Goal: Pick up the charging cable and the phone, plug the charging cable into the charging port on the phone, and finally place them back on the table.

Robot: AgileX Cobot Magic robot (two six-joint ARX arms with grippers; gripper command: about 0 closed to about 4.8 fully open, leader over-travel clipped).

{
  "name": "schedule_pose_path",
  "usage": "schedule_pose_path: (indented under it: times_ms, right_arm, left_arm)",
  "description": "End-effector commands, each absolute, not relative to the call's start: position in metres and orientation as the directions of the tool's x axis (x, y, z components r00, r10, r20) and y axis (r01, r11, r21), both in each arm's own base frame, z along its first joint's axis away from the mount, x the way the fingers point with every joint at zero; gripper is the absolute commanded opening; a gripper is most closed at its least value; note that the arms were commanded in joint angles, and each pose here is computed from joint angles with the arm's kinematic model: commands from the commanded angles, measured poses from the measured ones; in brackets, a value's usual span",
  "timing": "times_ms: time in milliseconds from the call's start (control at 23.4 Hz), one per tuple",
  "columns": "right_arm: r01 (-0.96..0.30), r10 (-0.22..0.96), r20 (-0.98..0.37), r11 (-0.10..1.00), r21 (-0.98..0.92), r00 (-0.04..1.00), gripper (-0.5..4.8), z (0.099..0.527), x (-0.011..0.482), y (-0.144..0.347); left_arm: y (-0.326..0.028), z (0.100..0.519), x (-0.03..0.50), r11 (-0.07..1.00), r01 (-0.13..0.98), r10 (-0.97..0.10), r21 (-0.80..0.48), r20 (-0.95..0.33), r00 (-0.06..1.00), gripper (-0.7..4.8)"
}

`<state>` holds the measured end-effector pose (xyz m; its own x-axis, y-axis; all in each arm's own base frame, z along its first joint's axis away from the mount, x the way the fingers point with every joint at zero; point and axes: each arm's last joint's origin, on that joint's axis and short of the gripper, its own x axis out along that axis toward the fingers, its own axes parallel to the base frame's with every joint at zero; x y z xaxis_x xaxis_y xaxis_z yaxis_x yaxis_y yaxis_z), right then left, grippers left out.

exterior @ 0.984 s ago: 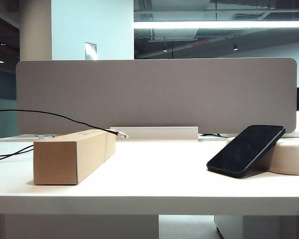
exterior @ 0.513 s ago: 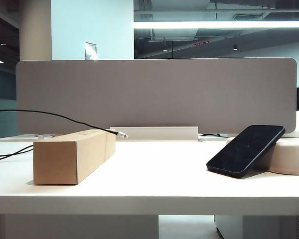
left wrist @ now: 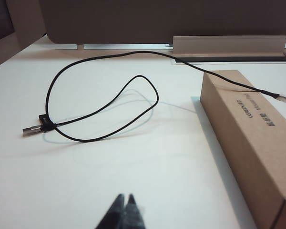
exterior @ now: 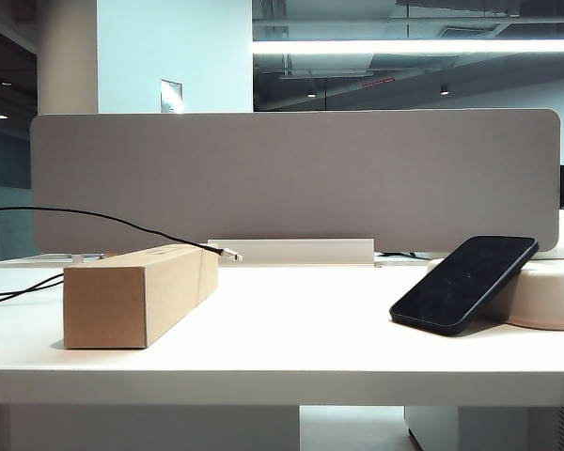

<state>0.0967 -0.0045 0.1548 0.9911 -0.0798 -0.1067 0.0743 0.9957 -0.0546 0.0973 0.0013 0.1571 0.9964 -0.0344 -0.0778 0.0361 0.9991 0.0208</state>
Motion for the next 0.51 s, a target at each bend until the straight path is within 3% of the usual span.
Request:
schedule_pose_path:
  times_ms: [43,300,513]
  right_arm:
    - [0.073,-0.076,-0.099,0.997,-0.032,0.992,0.00,0.1541,0.0971,-0.0043]
    - [0.082,-0.077,-0.127,0.996,0.027,0.989,0.00,0.1515,0.0967,-0.0044]
    - [0.067,-0.066,-0.052,0.997,0.032,0.996,0.00,0.1594,0.0972,-0.0035]
  left_arm:
    - [0.0011,0.1588,0.0972,0.999,0.037,-0.036,0.021,-0.069,0.997,-0.05]
    - [0.0011,0.1592,0.0972,0.999,0.037,-0.036,0.021,-0.065,0.997,-0.05]
    - [0.0004,0.1600,0.0972,0.998,0.060,-0.061,-0.005,-0.058,0.996,-0.06]
